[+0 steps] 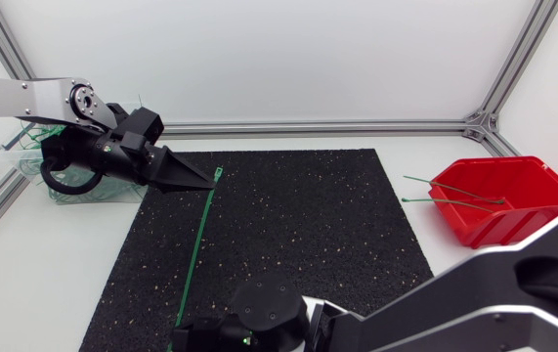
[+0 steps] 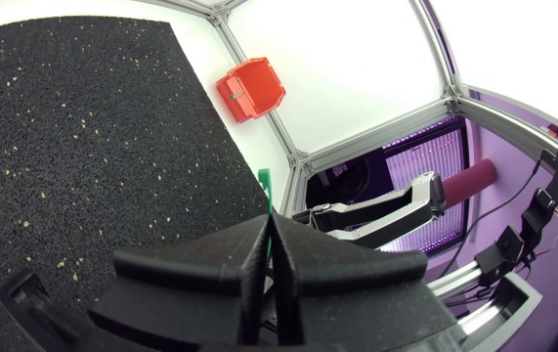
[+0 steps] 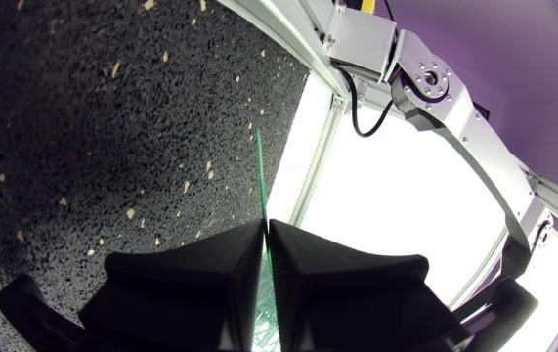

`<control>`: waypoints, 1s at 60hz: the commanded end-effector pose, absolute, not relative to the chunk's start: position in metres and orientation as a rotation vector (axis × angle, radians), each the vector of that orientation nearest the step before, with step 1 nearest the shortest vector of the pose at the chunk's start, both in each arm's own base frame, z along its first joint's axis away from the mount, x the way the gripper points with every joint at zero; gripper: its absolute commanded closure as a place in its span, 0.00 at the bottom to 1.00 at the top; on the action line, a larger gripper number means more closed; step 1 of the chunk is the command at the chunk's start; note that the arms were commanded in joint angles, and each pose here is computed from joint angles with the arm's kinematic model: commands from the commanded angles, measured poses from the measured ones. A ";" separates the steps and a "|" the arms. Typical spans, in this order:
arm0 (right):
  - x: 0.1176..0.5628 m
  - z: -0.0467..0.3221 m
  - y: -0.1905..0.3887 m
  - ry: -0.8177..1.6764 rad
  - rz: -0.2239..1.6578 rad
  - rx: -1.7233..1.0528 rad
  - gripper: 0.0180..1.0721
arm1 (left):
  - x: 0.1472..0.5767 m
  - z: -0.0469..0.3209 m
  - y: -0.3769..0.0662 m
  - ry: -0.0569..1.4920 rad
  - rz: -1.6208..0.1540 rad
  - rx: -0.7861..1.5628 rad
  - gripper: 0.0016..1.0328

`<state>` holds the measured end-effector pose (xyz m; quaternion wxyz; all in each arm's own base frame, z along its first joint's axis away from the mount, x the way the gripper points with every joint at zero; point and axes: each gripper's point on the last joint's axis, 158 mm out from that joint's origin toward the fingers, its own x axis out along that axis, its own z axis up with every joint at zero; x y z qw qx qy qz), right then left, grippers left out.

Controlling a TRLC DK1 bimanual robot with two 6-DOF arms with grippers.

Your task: Take a green cable tie from the red box, thread the tail through the head to close it, then place it in the transparent bin on the left.

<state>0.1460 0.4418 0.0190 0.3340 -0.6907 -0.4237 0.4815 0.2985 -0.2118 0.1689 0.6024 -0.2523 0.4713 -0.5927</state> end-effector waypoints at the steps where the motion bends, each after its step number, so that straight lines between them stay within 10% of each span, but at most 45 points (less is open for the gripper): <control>1: 0.141 0.011 0.438 -1.126 1.262 -1.830 0.91 | 0.302 0.170 -0.213 1.078 -1.389 -0.583 0.97; 60: 0.172 0.103 0.409 -0.473 1.110 -1.138 0.95 | 0.272 0.188 -0.213 1.038 -1.424 -0.539 0.97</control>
